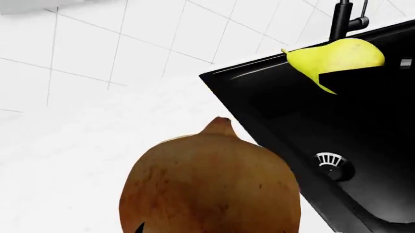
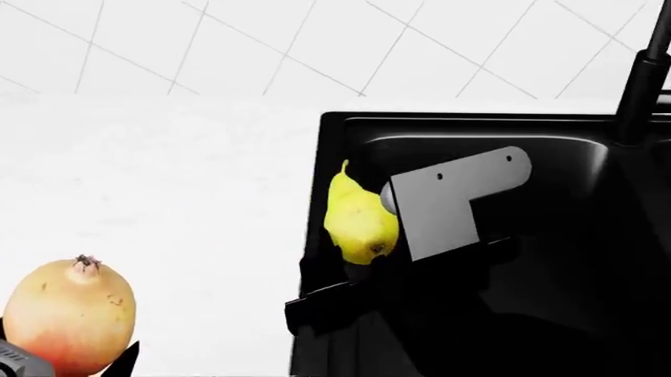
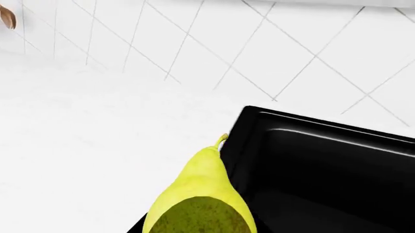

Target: There is a mixed pile of frozen fruits and vegetables on the counter. Locate all the frozen vegetables and place the items in a bowl on the counter. Take all the frozen fruits and defrost them in a running sink.

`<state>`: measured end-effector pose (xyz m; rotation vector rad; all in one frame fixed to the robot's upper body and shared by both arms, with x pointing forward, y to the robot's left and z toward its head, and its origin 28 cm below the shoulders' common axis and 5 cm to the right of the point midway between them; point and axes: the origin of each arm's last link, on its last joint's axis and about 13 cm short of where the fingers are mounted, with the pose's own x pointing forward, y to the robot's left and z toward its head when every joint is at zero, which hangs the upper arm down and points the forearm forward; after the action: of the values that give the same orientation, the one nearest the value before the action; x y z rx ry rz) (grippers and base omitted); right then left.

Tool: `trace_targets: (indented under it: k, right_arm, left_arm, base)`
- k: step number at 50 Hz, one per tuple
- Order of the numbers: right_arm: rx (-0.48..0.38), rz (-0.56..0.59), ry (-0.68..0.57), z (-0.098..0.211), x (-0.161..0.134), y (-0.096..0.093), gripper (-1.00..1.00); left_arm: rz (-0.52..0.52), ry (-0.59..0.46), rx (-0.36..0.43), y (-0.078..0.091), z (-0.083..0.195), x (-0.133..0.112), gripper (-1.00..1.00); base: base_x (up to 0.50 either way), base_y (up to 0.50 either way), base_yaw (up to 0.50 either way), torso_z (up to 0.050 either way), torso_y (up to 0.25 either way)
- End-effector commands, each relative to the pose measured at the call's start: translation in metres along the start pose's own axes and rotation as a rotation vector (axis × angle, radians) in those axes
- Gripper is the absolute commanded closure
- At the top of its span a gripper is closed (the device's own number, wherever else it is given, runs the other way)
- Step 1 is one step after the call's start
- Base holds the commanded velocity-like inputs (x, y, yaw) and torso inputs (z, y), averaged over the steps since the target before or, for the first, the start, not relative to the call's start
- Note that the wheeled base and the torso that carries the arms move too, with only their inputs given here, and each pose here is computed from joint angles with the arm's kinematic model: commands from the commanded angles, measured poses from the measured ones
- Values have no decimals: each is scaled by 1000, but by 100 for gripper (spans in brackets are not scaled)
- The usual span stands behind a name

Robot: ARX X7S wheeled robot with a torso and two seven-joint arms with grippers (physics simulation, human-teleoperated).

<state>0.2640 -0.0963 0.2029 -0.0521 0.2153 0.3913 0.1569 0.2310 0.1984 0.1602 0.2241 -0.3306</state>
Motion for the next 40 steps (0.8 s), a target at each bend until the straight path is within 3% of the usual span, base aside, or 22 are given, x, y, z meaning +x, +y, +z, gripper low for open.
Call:
trace_targets:
  k: [1, 20, 40]
  right_arm:
    - [-13, -11, -13, 0, -2, -1, 100]
    - [-26, 11, -4, -1, 2, 3, 100]
    - [-67, 37, -1, -7, 6, 8, 100]
  left_arm:
    - [8, -16, -13, 0, 5, 1, 100]
    - [2, -20, -12, -2, 6, 3, 100]
    - [6, -22, -13, 0, 5, 1, 100]
  base:
    - [1, -500, 0, 0, 0]
    - [1, -495, 0, 1, 1]
    - [200, -155, 0, 0, 1]
